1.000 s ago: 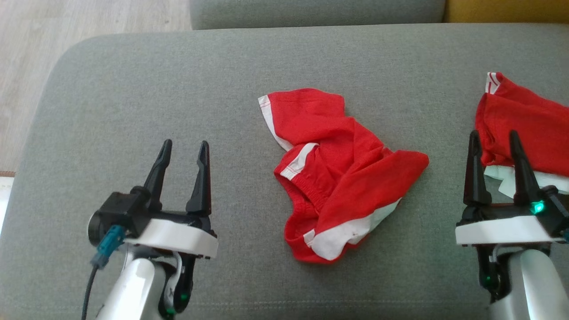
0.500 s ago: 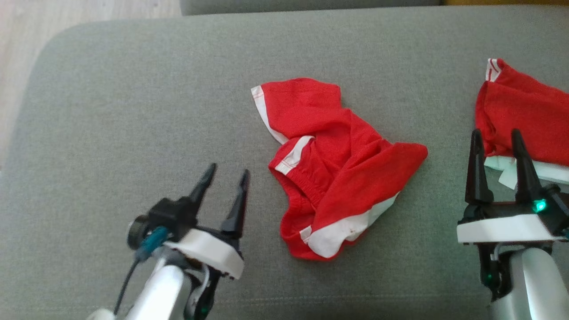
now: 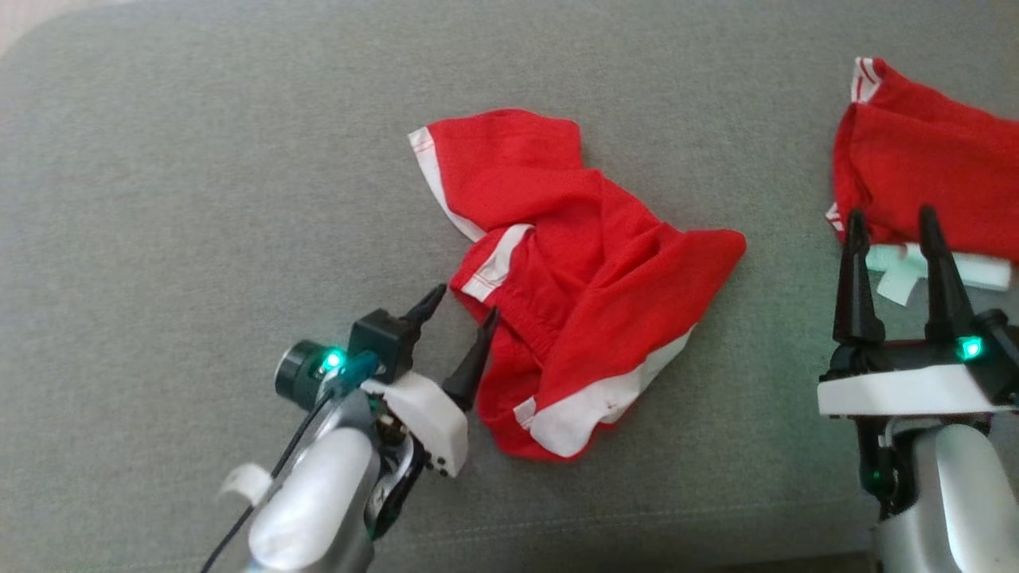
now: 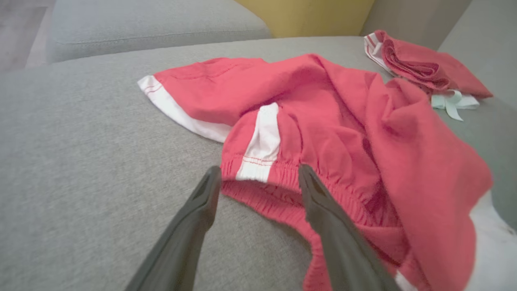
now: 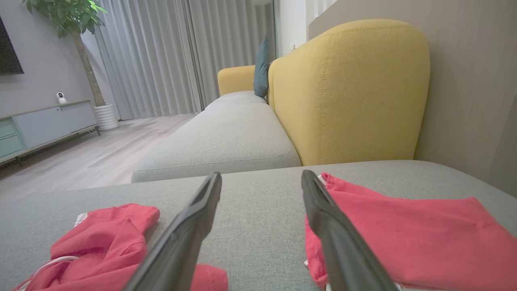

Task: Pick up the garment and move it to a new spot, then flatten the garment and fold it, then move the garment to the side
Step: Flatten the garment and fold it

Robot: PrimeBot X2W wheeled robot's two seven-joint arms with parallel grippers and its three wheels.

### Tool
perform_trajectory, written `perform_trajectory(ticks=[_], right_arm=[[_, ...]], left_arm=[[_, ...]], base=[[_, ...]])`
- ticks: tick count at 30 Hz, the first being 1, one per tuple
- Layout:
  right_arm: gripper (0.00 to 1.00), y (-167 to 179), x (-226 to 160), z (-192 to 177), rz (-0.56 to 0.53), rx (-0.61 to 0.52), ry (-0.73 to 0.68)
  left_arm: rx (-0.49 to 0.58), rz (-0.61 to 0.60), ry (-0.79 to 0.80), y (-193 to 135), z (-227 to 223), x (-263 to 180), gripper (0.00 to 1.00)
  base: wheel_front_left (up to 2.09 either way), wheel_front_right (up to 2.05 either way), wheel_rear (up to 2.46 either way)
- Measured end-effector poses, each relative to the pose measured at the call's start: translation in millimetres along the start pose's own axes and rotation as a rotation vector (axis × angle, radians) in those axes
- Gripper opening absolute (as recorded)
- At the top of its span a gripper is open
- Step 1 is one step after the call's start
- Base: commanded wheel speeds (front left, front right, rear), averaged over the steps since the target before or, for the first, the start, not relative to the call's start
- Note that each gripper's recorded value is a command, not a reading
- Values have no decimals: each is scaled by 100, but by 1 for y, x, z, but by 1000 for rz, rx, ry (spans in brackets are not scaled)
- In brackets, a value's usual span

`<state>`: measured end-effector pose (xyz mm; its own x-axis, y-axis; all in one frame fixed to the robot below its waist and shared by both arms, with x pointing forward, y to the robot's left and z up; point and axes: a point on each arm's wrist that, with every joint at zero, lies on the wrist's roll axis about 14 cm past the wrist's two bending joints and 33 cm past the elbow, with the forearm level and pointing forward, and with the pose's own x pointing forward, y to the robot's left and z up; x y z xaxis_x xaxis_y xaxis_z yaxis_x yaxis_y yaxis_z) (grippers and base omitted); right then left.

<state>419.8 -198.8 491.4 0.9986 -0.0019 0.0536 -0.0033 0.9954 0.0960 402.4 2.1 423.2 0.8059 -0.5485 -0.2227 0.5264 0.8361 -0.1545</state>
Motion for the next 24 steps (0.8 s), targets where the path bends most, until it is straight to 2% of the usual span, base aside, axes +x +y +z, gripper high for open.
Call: perform_trajectory(ticks=[8,10,14,15,16,17,20,24], right_arm=[[100,-13,-3,-5,-35,-11,15],[100,-15,-4,-5,-41,-13,18],[100,-19,-2,-2,-53,-12,8],[100,-20,-2,-2,-55,-12,9],[100,-21,-3,-2,-58,-13,9],[100,-22,-3,-2,-60,-14,10],[100,-24,-5,-1,-67,-13,8],[100,-25,-6,0,-70,-15,4]], left_arm=[[178,-31,95,6,-19,19,100],[187,-24,109,8,-23,23,100],[111,-8,147,12,-33,26,100],[101,-10,154,12,-34,27,87],[94,-14,161,11,-35,28,7],[86,-16,162,10,-34,30,0],[53,-22,150,8,-29,36,0],[21,26,88,20,-15,40,0]], base=[[0,0,0],[0,0,0],[0,0,0],[0,0,0],[0,0,0],[0,0,0],[0,0,0],[0,0,0]])
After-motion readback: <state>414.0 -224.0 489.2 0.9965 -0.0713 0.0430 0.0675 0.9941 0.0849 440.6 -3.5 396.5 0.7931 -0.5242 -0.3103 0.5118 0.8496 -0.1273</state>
